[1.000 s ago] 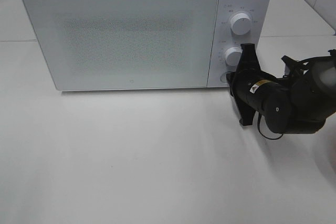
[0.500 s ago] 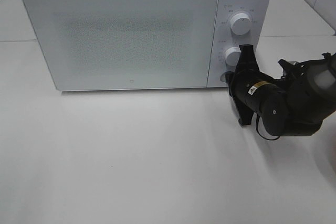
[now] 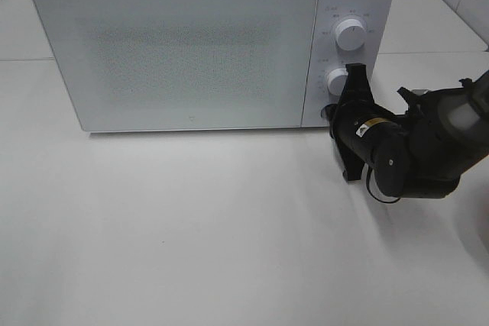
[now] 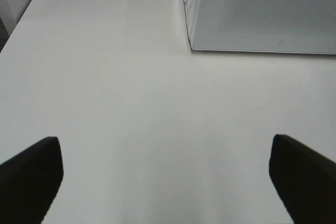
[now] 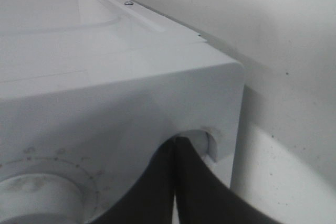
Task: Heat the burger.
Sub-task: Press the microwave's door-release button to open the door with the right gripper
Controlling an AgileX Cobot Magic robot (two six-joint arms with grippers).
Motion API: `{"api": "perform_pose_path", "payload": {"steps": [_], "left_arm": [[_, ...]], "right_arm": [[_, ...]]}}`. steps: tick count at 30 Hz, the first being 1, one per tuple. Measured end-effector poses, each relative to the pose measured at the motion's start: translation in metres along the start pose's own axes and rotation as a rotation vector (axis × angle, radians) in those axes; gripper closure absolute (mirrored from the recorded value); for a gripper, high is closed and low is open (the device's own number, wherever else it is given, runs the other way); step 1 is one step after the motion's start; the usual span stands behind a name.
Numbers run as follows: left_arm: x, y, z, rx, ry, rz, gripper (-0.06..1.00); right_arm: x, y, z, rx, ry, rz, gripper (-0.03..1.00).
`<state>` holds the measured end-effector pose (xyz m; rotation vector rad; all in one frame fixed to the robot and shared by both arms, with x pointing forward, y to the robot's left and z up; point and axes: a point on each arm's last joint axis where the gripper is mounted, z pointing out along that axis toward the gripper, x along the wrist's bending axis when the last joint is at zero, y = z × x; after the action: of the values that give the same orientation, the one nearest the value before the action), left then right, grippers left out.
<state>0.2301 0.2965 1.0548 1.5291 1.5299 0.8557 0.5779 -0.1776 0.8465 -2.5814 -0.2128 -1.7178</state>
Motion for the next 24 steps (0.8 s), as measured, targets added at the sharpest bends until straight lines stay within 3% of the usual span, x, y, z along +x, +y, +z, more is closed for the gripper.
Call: {"api": "perform_pose_path", "payload": {"steps": [12,24], "left_arm": [[0.0000,0.0000,0.0000,0.000,0.000,0.000,-0.04],[0.0000,0.0000,0.0000,0.000,0.000,0.000,-0.04]], "right_arm": [[0.0006,0.0013,0.0078,-0.029,-0.039,0.005,0.97],[0.0023,0.0014,0.0022,0.022,-0.032,0.020,0.97]]}}
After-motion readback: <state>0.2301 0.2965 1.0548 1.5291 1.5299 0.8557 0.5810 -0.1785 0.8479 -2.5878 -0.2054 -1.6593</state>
